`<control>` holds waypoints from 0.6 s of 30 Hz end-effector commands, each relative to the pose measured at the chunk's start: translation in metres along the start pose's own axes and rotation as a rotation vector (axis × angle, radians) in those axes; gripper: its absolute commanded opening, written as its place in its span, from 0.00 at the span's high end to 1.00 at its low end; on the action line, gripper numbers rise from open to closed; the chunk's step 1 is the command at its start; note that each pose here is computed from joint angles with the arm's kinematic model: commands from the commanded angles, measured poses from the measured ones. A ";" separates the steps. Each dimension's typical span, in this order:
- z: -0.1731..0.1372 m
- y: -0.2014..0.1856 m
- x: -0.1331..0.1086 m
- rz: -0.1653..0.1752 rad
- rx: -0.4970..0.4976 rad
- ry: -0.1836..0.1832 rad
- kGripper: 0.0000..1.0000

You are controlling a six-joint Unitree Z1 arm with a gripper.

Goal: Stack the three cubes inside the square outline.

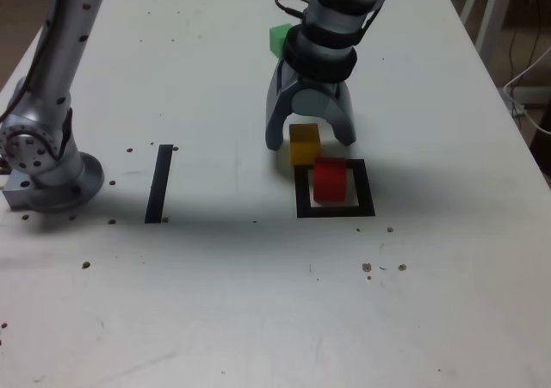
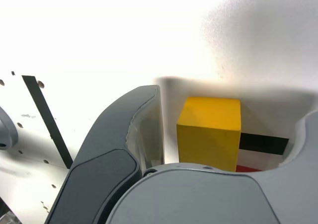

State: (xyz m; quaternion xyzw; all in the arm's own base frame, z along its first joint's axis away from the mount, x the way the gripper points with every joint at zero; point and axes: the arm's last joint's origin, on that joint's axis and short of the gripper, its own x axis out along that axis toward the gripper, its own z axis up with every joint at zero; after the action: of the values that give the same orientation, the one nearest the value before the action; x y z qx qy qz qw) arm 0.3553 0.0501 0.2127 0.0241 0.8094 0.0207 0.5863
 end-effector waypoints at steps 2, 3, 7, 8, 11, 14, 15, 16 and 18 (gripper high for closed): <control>0.002 0.001 0.002 -0.004 0.000 0.015 0.27; 0.003 0.001 0.003 -0.006 0.000 0.018 0.31; 0.004 0.001 0.004 -0.010 0.000 0.022 0.47; 0.004 0.001 0.004 -0.010 0.000 0.024 0.52; 0.004 0.001 0.005 -0.006 0.001 0.025 0.62; 0.004 0.002 0.005 -0.003 0.001 0.027 0.67; 0.004 0.002 0.005 -0.003 0.001 0.028 0.68; 0.004 0.002 0.005 -0.002 0.001 0.027 0.68; 0.004 0.002 0.005 -0.002 0.002 0.027 0.69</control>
State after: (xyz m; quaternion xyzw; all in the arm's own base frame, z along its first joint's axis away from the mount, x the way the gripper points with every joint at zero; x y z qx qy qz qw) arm 0.3570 0.0514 0.2082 0.0227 0.8156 0.0201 0.5779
